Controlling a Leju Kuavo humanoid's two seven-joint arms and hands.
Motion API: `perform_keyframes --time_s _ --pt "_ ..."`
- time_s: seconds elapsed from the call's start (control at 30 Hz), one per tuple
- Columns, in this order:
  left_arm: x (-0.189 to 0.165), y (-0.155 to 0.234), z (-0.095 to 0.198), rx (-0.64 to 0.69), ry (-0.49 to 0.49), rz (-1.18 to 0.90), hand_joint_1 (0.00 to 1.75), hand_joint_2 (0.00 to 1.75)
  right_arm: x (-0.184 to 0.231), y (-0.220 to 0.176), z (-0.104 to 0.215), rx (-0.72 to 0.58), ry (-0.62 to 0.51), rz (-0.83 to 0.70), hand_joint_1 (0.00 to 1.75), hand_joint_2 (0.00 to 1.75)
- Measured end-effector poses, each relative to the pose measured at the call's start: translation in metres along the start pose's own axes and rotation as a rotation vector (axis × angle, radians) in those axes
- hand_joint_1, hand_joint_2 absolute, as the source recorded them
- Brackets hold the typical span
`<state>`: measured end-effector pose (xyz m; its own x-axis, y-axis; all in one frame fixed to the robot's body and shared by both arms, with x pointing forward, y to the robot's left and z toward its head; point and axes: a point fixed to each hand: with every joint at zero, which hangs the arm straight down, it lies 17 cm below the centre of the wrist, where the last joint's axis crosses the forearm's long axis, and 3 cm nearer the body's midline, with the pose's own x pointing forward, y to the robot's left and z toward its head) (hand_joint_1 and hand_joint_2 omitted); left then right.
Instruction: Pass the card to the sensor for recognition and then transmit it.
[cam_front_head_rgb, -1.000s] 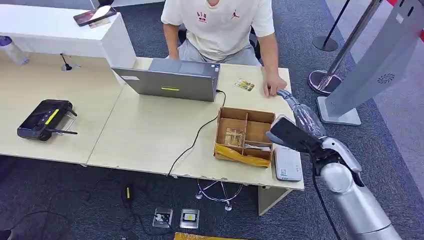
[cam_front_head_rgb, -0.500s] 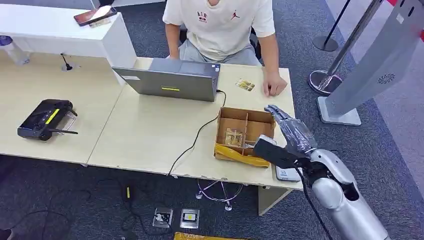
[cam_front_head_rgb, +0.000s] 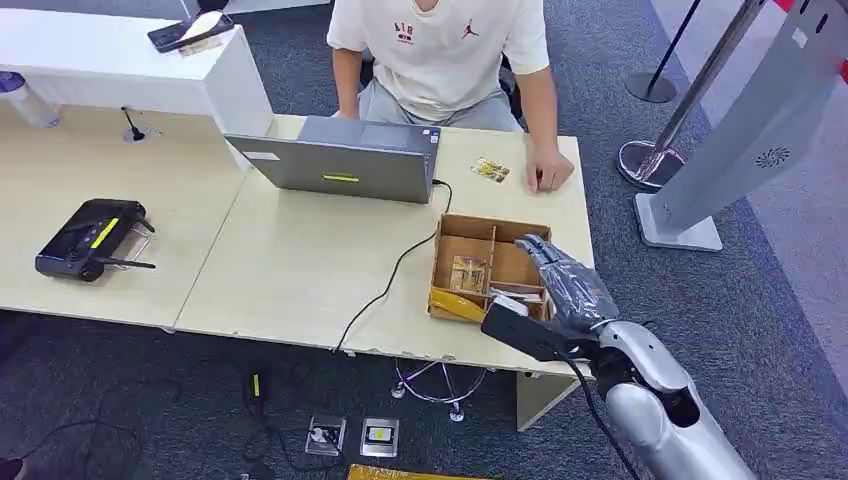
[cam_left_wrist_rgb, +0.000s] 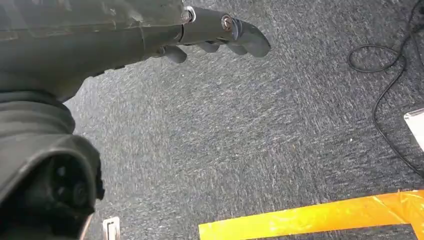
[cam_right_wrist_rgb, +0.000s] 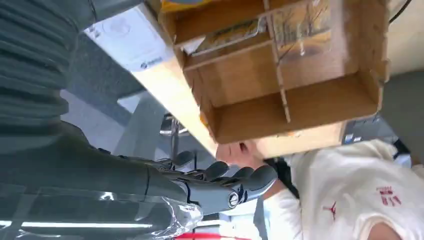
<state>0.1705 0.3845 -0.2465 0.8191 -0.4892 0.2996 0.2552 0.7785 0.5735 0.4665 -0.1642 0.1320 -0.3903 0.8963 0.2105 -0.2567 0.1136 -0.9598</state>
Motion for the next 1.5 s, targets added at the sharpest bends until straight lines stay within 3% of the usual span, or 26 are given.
perform_keyframes --time_s 0.43,1.5 --pt "0.003 -0.002 0.001 0.001 -0.001 0.003 0.00 0.00 0.014 -0.012 -0.019 -0.121 -0.033 0.097 0.00 1.75" --pt "0.003 -0.004 0.001 0.001 0.009 0.025 0.00 0.00 -0.008 0.036 -0.042 -0.018 0.016 0.112 0.00 1.75"
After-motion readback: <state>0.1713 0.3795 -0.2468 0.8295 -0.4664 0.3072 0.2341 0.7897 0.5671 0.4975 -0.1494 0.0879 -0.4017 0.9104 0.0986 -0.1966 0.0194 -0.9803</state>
